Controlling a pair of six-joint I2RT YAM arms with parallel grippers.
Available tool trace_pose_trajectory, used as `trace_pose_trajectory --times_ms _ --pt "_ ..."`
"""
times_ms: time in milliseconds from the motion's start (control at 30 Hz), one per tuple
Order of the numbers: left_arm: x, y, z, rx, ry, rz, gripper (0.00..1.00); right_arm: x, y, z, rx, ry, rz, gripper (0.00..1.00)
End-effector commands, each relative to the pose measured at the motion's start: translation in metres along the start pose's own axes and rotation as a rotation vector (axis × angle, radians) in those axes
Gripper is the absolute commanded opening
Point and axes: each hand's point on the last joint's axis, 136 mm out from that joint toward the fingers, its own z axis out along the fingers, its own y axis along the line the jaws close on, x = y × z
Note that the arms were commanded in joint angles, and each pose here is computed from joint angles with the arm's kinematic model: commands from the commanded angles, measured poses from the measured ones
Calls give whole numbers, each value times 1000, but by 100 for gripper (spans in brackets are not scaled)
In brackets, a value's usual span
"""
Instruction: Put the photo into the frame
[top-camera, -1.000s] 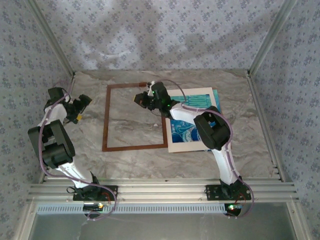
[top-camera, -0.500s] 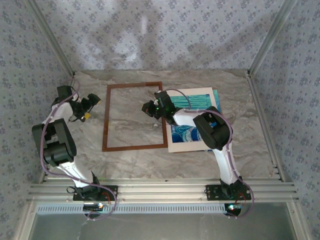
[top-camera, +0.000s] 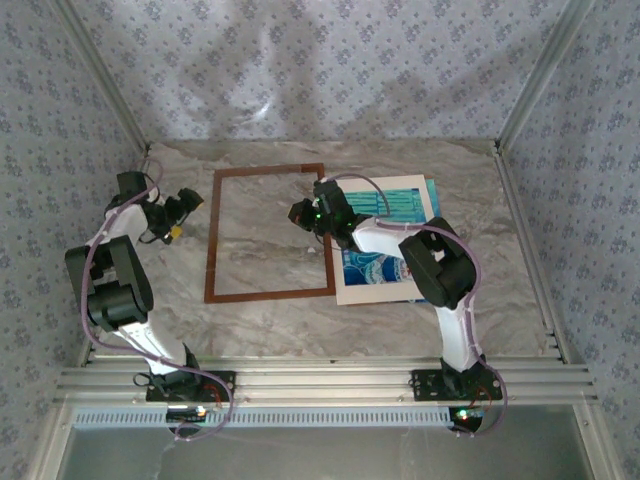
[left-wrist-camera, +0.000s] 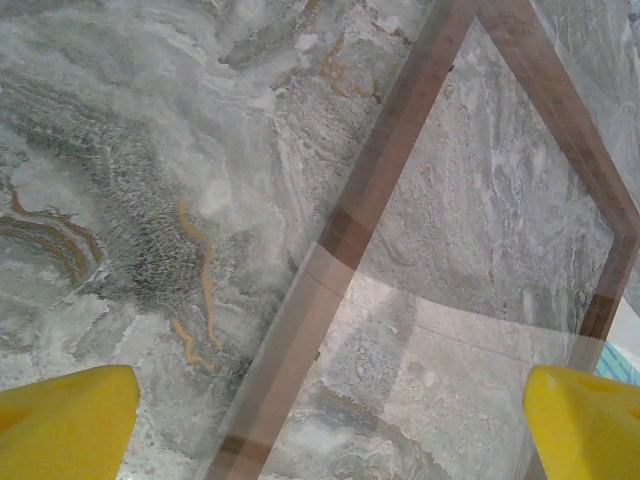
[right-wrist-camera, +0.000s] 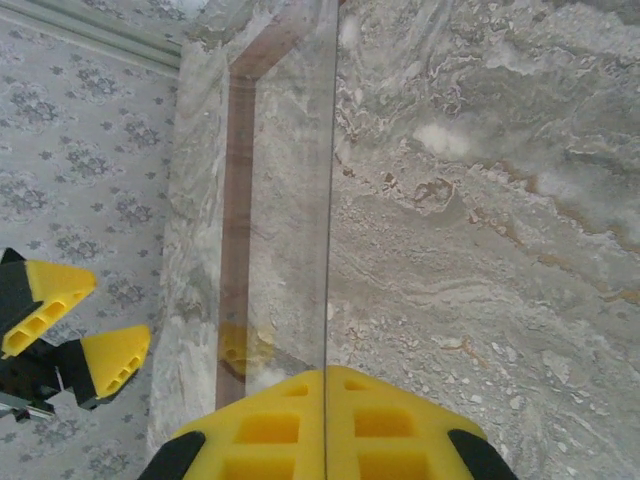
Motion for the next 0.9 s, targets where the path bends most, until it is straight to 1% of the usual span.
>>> trace_pose_trajectory --times_ms 0,267,867 --pt "4 -4 3 10 22 27 99 -2 1 -7 26 -17 -26 0" --pt "6 -6 5 10 31 34 98 -4 0 -11 58 -7 -56 0" --pt "8 -8 6 11 39 41 98 -9 -2 -20 73 6 -68 0"
